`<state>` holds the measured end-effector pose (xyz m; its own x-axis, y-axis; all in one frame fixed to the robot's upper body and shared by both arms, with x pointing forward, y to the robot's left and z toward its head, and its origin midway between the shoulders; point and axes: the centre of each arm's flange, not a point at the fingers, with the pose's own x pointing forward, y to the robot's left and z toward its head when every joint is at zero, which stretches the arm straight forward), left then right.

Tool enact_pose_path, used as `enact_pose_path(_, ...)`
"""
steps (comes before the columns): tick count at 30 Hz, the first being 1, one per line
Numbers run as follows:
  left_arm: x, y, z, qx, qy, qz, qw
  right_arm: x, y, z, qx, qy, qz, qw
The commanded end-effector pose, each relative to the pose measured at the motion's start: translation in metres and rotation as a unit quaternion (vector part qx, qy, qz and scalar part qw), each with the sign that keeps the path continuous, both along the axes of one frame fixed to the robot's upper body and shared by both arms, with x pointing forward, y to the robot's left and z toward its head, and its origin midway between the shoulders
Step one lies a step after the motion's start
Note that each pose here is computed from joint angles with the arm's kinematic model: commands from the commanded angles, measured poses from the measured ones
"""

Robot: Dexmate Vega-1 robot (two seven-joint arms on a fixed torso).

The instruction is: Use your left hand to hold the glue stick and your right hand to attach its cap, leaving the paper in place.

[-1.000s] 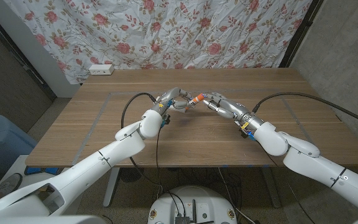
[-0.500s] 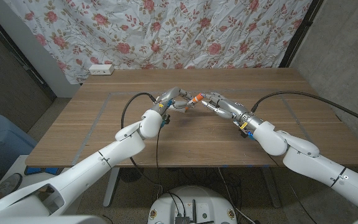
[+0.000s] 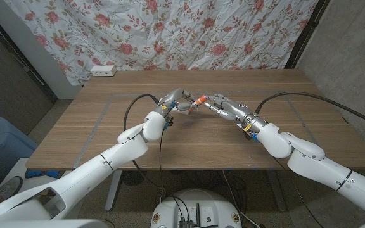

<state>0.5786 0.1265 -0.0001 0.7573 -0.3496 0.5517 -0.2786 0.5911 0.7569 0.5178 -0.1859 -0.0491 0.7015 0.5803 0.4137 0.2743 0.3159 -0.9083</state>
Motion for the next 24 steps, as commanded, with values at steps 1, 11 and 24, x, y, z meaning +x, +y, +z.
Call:
enact_pose_path(1, -0.0017, 0.0002, 0.0001, -0.005, -0.008, 0.005, 1.0, -0.002, 0.0034, -0.0009, -0.009, 0.005, 0.0, 0.9999)
enact_pose_path(11, -0.0017, -0.0004, 0.0005, -0.006, -0.011, 0.001, 1.0, -0.0022, 0.0036, -0.0017, -0.016, 0.005, 0.001, 0.9999)
enact_pose_path(24, -0.0021, -0.0014, 0.0009, -0.004, -0.011, 0.0, 1.0, -0.0012, 0.0061, 0.0001, -0.018, 0.007, 0.005, 0.9998)
